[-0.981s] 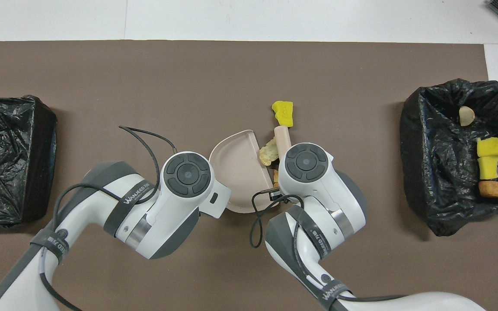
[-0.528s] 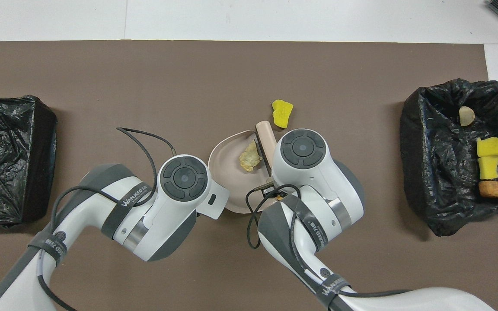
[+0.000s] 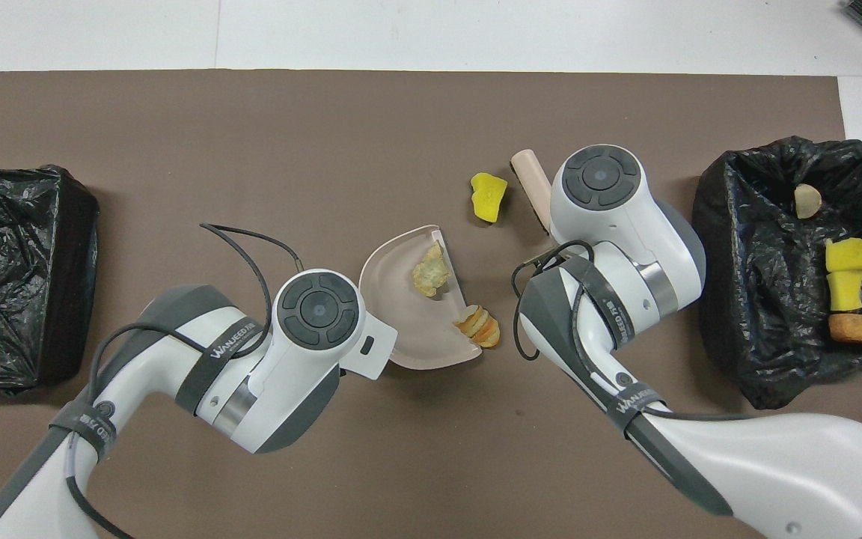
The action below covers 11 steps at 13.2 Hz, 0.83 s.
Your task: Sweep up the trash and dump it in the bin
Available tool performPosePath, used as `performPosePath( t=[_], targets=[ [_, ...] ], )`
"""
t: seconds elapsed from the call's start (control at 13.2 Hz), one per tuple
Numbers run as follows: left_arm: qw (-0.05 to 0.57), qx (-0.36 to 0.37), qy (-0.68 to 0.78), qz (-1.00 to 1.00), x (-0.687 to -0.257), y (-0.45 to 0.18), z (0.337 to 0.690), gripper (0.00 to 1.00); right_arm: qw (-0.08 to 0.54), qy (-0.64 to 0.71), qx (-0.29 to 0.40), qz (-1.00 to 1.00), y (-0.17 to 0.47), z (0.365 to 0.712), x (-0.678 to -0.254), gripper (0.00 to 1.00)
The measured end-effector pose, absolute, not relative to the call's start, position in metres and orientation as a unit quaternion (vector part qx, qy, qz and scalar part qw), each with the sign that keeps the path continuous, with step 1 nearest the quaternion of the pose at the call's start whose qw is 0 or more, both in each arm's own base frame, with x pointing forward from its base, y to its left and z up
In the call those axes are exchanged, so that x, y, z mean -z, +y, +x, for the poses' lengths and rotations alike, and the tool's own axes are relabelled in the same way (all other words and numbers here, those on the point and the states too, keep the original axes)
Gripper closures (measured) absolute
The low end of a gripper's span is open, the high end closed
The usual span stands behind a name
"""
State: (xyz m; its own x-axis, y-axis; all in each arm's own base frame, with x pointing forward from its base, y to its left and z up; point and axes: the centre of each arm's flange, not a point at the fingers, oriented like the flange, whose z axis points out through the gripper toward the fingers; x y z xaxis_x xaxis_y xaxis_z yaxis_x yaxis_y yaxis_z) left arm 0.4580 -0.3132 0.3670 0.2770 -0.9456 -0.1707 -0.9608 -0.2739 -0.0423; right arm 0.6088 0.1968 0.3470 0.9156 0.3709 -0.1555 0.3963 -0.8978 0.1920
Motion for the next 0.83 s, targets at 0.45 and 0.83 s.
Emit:
performPosePath(
  t=[0.45, 0.83],
  targets=[
    [0.07, -0.055, 0.582, -0.808, -0.367, -0.313, 0.458, 0.69, 0.099, 0.295, 0.064, 0.948, 0.237, 0.611, -0.331, 0.74],
    [0.07, -0.056, 0.571, -0.816, -0.366, -0.312, 0.457, 0.69, 0.088, 0.37, 0.08, 0.921, 0.294, 0.559, -0.329, 0.74]
  ],
)
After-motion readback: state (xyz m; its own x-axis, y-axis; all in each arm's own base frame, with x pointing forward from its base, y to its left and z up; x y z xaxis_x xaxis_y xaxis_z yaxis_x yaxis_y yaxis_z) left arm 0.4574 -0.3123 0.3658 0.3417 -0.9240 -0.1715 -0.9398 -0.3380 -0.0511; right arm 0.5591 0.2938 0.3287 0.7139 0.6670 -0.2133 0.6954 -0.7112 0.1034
